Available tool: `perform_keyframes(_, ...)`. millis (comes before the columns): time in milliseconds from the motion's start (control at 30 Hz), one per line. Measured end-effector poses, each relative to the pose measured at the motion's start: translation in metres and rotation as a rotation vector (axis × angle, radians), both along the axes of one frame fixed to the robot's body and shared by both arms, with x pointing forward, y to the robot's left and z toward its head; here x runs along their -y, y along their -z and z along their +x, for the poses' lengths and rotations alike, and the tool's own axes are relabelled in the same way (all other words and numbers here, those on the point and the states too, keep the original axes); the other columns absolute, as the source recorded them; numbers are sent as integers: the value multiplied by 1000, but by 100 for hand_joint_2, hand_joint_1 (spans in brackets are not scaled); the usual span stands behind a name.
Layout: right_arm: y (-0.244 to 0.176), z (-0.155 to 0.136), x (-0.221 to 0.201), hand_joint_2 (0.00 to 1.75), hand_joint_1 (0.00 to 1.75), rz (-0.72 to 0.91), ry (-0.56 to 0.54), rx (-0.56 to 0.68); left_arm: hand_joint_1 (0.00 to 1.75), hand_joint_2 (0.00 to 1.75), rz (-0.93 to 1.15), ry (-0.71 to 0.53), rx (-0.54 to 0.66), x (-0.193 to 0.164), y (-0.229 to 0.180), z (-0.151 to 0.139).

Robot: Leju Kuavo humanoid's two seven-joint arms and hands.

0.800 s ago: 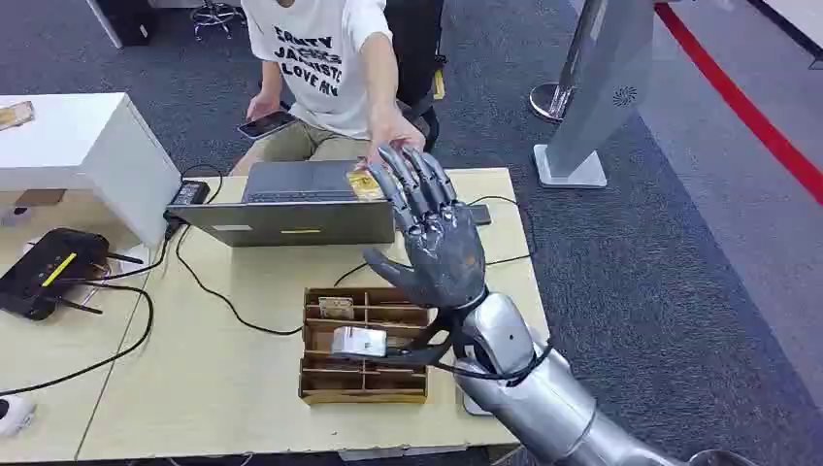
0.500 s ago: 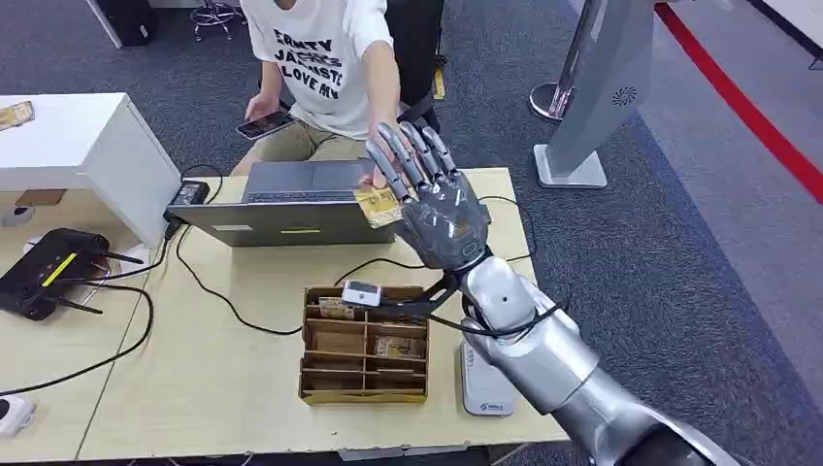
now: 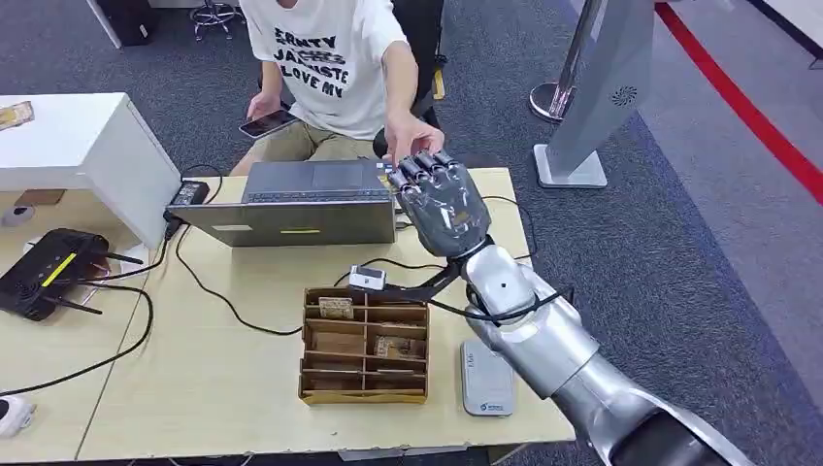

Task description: Pass the card to the sensor for recognition and then transmit it.

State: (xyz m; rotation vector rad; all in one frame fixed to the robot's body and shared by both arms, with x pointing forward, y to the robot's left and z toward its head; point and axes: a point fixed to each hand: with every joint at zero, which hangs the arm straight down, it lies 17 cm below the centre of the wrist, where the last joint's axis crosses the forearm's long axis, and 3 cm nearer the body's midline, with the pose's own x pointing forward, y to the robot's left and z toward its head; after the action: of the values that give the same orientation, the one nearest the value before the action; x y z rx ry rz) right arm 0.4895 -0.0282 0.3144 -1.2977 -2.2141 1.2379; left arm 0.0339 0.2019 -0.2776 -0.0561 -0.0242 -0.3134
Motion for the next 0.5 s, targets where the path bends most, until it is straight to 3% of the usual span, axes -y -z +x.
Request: perform_keyframes(500,33,-3,-6,175,175,23,-38,-116,0,0,0,-10,0,0,0,0)
